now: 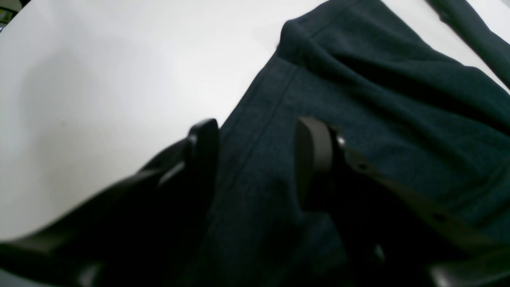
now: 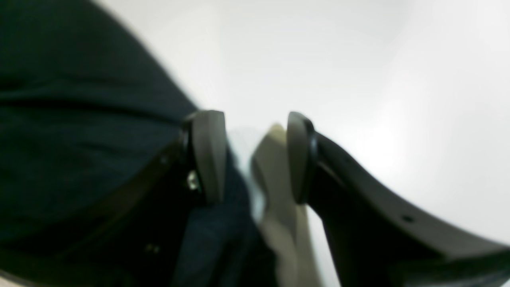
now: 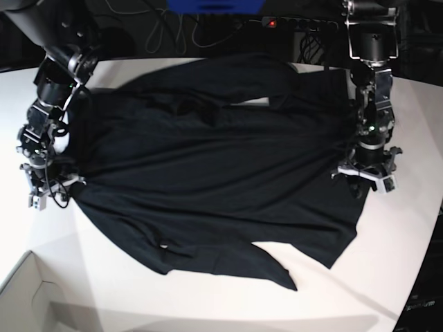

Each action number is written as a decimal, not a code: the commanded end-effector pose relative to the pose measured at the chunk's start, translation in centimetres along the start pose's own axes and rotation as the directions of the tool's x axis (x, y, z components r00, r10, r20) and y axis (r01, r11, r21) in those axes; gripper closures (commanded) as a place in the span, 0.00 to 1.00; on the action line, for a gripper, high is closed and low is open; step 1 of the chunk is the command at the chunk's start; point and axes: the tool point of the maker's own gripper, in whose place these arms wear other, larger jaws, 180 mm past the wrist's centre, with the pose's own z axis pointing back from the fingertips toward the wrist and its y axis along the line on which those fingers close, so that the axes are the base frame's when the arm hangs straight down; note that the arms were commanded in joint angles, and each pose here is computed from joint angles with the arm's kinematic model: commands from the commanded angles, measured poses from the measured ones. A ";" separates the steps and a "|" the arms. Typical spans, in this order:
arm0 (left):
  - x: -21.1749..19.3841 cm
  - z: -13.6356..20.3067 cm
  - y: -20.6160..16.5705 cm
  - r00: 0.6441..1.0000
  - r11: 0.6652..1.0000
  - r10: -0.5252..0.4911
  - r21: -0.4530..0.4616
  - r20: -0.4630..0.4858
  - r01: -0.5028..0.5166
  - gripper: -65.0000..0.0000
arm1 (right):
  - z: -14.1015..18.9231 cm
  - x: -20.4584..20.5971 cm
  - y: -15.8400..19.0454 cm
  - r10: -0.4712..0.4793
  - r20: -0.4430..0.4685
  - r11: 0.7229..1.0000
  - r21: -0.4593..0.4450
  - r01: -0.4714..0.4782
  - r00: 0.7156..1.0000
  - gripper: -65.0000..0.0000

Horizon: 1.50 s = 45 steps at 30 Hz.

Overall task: Layout the t-shirt on the table in an organized manner, then fold the t-shirt properly
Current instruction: 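Grasp the side edges with both grippers and smooth the shirt flat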

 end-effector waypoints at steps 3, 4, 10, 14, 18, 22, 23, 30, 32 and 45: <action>1.9 0.3 -0.7 0.998 1.000 0.007 -0.018 0.066 -0.006 0.54 | 0.4 2.3 -2.3 -0.007 0.048 0.999 -0.044 0.009 0.999 0.61; 1.9 0.4 -1.0 0.997 1.000 0.016 -0.021 0.069 -0.015 0.54 | 0.5 2.2 -2.8 -0.017 0.048 0.998 -0.055 0.020 0.999 0.61; 3.4 1.5 -2.0 0.993 0.999 0.021 -0.048 0.117 -0.016 0.54 | 2.0 2.1 -4.6 -0.011 0.076 0.995 -0.102 0.019 0.997 0.61; 4.8 2.5 -2.2 0.987 0.998 0.013 -0.059 0.157 -0.003 0.54 | 2.4 4.2 -2.7 0.046 0.128 0.996 -0.083 -0.036 0.991 0.61; 4.5 3.1 -2.0 0.988 0.998 0.005 -0.060 0.155 0.005 0.54 | 1.6 5.6 1.6 0.146 0.140 0.989 -0.001 -0.148 0.979 0.61; 4.4 4.1 1.0 0.987 1.000 0.019 0.008 0.162 -0.020 0.54 | 0.9 5.6 4.7 0.216 0.138 0.972 0.063 -0.226 0.967 0.61; 4.5 4.3 1.8 0.986 0.999 0.021 0.026 0.168 -0.026 0.54 | 0.7 5.6 5.4 0.223 0.138 0.969 0.077 -0.234 0.965 0.61; 2.7 5.6 3.5 0.992 0.998 0.002 0.056 0.128 -0.010 0.54 | -1.5 6.2 6.1 0.162 0.100 0.978 0.113 -0.173 0.982 0.61; 2.4 6.1 4.6 0.992 0.996 0.003 0.083 0.123 -0.013 0.54 | -1.8 5.5 5.4 0.156 0.072 0.980 0.112 -0.163 0.985 0.61; 1.8 6.8 6.4 0.994 0.992 0.010 0.126 0.113 -0.024 0.54 | -1.9 2.5 6.7 0.202 0.008 0.968 0.153 -0.201 0.979 0.71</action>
